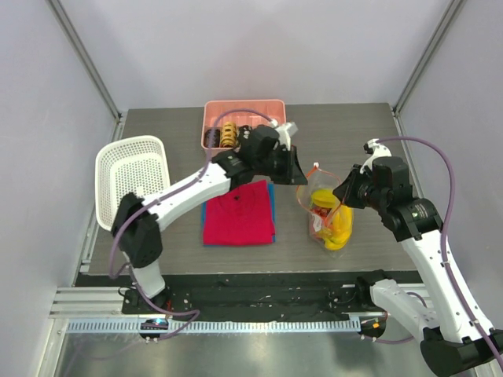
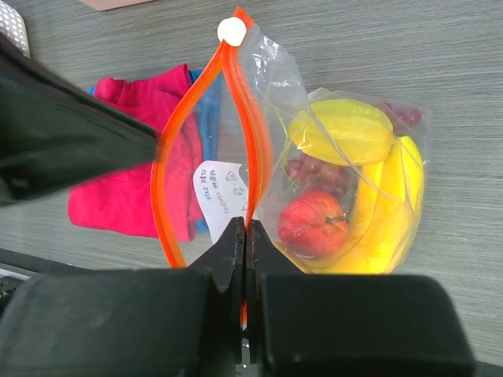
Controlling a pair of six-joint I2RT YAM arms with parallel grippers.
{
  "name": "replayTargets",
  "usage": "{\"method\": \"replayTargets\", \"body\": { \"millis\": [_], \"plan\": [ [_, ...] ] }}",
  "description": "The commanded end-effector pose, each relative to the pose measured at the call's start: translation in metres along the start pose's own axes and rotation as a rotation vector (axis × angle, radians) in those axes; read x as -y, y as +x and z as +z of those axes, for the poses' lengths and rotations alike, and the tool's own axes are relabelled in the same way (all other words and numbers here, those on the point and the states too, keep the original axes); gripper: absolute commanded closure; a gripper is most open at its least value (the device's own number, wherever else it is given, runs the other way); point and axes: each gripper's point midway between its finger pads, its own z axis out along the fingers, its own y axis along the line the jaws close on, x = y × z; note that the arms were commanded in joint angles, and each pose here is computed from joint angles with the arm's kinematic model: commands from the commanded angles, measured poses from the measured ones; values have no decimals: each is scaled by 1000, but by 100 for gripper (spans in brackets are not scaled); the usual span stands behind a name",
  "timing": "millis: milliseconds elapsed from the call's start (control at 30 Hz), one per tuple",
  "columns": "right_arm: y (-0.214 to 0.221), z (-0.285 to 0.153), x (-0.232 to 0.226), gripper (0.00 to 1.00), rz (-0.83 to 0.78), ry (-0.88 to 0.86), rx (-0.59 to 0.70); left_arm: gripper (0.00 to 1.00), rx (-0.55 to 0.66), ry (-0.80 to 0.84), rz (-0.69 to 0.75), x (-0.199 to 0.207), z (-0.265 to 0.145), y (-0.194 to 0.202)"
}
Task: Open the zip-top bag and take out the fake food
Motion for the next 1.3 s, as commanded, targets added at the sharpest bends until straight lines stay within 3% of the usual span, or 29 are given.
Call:
{"method": "replayTargets", "body": {
  "millis": [0, 167, 333, 433, 533, 633, 700, 800, 833, 933, 1267],
  "plan": [
    [-25, -16, -12, 99, -17, -36, 94, 88, -83, 177, 113, 45, 21, 7],
    [-25, -19, -12, 99, -18, -38, 98, 87, -170, 240, 123, 63, 45, 22],
    [-24, -19, -11, 99, -23, -34, 95, 93, -322, 58, -30, 27, 80, 46],
    [-24, -19, -11, 99, -25, -36, 97, 92, -349, -18, -62, 18, 85, 58],
    [-25, -19, -13, 99, -16, -45, 98, 82, -321, -44, -32, 16, 91, 63],
    [-23, -16, -19, 99, 20, -70, 88, 61, -284, -62, 98, 10, 100, 71],
    [-22, -14, -25, 99, 54, -103, 78, 54, -203, -88, 187, 10, 104, 62],
    [-20, -12, -29, 99, 83, -122, 72, 56, -105, -129, 309, 2, 104, 56],
    [-19, -11, -29, 99, 86, -124, 69, 57, -15, -94, 347, 11, 109, 42],
    [-21, -12, -33, 99, 92, -139, 69, 60, 80, -127, 459, -9, 113, 48],
    [-19, -15, -33, 99, 104, -136, 58, 54, 175, -240, 534, -14, 111, 37]
  ]
}}
